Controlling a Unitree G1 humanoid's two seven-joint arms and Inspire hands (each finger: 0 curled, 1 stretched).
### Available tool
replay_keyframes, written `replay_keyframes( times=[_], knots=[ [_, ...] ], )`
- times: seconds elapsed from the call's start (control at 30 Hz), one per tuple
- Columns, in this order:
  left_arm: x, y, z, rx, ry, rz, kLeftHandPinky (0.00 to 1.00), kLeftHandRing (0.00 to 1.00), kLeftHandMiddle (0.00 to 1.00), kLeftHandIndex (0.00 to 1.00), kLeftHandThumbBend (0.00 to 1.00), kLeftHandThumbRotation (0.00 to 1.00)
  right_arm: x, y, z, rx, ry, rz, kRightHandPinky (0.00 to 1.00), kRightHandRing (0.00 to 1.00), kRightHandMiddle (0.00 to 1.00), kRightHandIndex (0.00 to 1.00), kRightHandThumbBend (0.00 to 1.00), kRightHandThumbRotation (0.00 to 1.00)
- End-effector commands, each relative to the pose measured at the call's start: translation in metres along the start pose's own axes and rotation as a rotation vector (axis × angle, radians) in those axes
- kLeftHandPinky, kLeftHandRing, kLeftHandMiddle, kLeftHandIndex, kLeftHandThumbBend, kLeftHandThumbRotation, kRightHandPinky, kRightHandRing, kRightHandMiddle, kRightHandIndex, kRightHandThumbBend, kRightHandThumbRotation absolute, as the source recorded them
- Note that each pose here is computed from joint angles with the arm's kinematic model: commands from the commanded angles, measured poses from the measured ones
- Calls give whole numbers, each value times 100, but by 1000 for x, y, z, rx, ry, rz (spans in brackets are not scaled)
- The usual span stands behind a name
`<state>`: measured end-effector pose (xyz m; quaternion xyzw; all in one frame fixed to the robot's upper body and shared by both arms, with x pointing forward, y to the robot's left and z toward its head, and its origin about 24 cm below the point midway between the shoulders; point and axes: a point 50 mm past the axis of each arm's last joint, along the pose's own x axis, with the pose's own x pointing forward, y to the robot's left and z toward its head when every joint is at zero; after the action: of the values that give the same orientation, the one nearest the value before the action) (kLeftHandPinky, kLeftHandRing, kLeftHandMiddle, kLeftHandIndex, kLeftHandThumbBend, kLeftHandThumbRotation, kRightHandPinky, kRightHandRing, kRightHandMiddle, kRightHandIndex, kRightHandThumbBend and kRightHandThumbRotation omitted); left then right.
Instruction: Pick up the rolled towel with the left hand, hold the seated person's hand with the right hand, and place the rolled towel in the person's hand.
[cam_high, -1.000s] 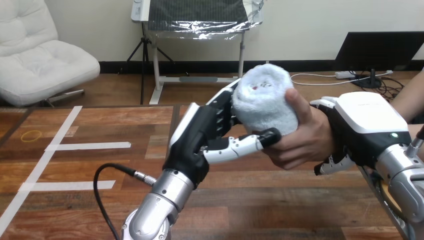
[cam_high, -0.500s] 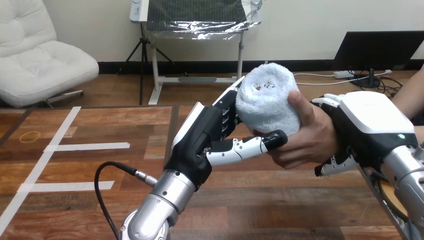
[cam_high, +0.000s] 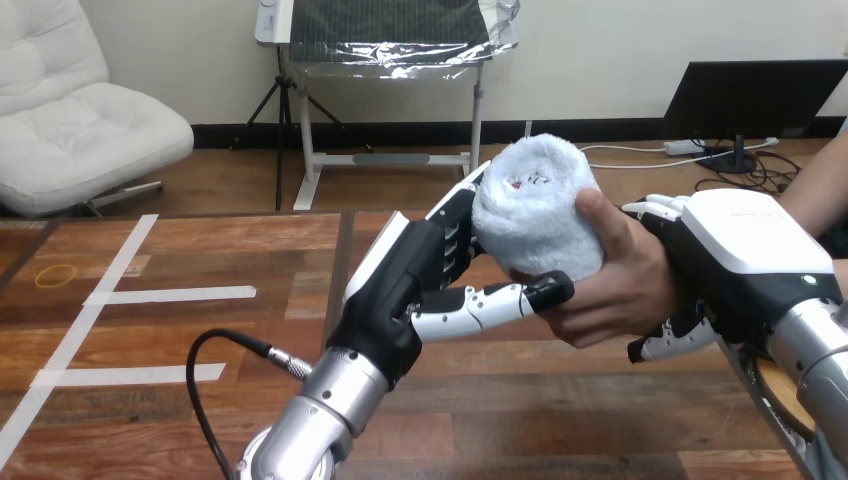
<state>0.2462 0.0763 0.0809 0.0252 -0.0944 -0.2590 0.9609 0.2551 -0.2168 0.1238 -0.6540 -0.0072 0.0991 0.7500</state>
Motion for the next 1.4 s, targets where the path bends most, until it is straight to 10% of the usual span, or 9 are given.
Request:
replay_keyframes(
  times=[0.0,1.37],
  knots=[
    [3,-4,22,28,-123,-22,84,92,93,93,79,34,-4,-22,8,24,-34,-97,84,92,92,86,86,0],
    [-18,13,18,66,-136,111,85,87,88,91,74,36,-26,-27,5,35,27,-127,79,89,89,83,87,0]
  ],
)
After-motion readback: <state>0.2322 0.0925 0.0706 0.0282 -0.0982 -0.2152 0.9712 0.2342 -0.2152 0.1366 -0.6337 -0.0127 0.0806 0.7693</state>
